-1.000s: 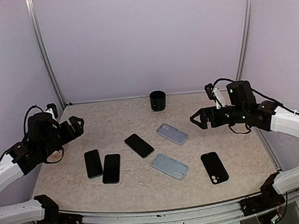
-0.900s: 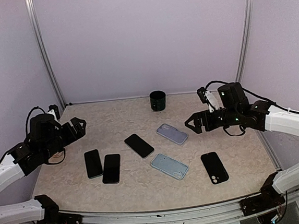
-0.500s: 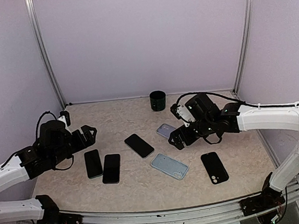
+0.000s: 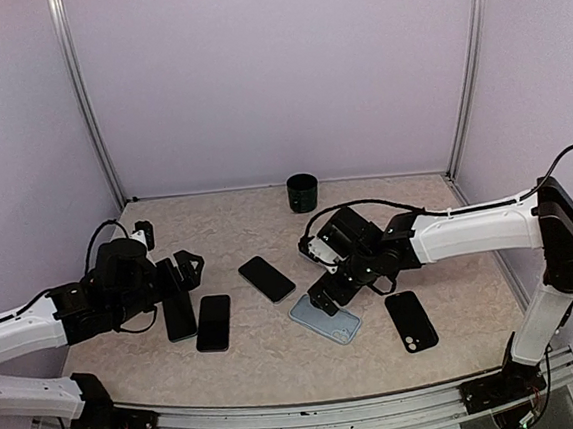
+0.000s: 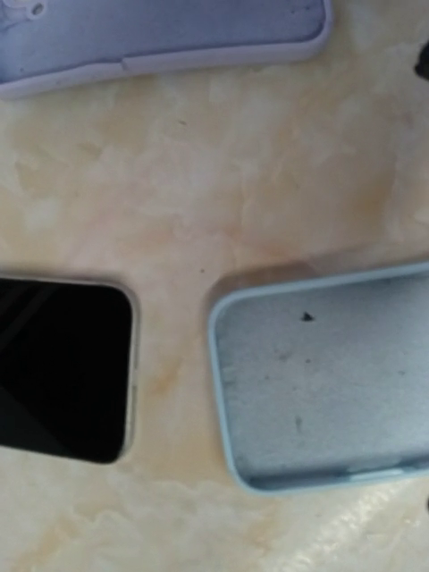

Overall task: Put the phone into the phone case
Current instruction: Pick up the phone at the center of the board.

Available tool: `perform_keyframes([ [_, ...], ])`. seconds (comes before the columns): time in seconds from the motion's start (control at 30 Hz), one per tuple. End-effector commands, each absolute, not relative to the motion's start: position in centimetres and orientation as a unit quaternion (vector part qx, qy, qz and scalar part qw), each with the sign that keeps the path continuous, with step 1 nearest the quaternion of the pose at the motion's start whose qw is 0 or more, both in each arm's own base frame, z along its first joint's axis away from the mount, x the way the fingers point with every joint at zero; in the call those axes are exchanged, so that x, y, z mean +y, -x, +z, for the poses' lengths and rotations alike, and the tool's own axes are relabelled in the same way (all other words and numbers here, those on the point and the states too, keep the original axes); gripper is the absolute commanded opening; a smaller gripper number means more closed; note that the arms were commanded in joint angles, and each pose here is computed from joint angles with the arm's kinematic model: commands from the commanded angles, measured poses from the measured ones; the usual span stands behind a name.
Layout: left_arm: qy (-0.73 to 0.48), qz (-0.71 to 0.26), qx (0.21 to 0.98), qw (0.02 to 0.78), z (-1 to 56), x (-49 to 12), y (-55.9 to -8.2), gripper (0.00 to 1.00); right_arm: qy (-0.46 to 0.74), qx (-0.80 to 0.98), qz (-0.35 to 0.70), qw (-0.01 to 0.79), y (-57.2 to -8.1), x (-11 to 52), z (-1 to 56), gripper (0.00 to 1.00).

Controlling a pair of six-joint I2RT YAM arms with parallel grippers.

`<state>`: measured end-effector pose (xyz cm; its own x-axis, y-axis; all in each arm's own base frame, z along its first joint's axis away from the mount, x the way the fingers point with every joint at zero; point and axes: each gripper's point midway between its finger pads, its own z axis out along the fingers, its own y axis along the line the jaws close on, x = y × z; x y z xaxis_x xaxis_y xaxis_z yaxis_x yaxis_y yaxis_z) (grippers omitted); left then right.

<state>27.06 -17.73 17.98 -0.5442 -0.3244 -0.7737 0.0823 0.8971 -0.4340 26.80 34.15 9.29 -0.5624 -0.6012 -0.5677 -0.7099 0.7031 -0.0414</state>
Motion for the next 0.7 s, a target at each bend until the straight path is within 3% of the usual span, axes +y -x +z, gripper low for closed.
perform_keyframes([
  [0.0,0.079,-0.214,0.856,0.464,16.7,-18.3,-27.1,0.99,0.370,0.875,0.103,0.295,-27.7,35.7,10.1,0.99],
  [0.67,0.087,-0.218,0.860,0.454,15.1,-18.5,-26.6,0.99,0.366,0.874,0.134,0.289,-30.8,42.8,8.0,0.99],
])
